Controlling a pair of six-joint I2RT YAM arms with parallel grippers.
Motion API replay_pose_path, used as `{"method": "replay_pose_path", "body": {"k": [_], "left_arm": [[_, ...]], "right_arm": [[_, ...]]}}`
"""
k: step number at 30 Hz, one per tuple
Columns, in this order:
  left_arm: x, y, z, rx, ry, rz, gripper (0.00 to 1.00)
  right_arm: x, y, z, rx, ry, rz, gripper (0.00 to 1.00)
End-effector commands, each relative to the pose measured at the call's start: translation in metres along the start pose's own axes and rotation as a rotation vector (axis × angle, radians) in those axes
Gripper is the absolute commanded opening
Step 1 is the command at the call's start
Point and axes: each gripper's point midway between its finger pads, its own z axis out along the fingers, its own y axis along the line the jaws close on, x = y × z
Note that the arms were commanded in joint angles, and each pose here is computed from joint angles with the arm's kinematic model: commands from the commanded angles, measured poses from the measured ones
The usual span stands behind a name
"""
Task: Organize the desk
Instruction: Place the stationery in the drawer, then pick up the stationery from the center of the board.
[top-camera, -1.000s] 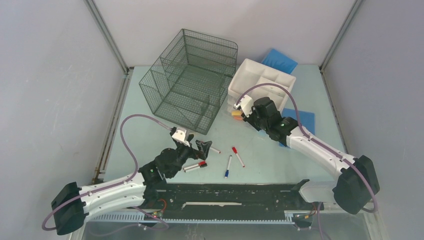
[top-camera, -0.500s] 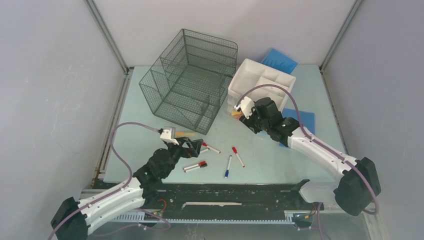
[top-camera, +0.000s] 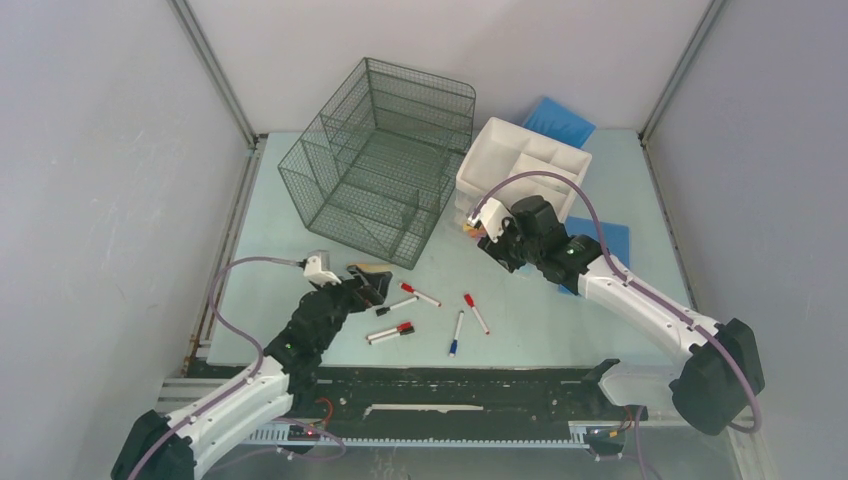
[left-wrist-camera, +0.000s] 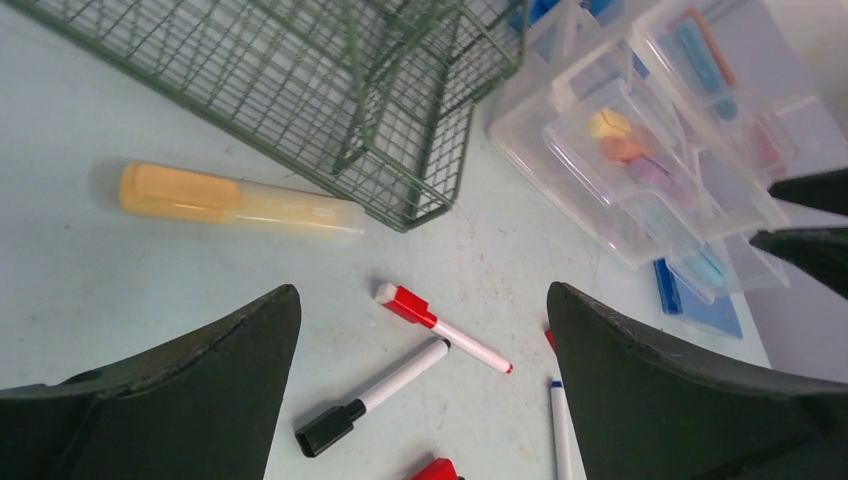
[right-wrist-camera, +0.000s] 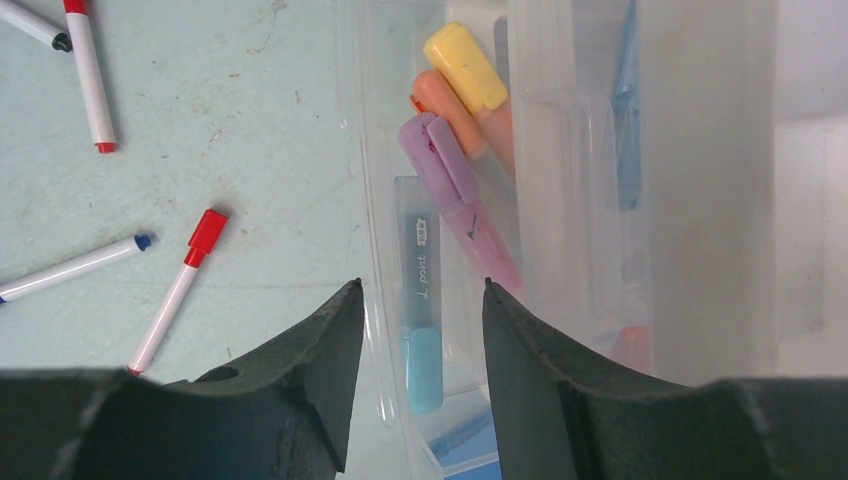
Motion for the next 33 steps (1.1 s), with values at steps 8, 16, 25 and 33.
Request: {"method": "replay_pose_path", "body": {"k": [8,16,25,33], "left_arm": [[-0.005,0.024,0.011,-0.157,0.044,-0.241,0.99],[-0.022,0.052,0.009,-0.387,-0.036,-0.340,0.83],[-0.020,0.060,0.018,-0.543,0.045,-0.315,0.62],[-0.018,0.059,0.040,-0.589,0.076,-0.332,0.56]], "right_arm": [[-0.026,-0.007,-0.015,0.007,-0.081,-0.017,0.55],[-0.027,-0.005,-0.015,-0.002,-0.083,-0.019,0.55],[-0.029,-0.007,-0.018,0.004,-0.092,-0.020,0.55],[-0.029,-0.005,-0.019,-0.003,-0.097,-0.022,0.55]]}}
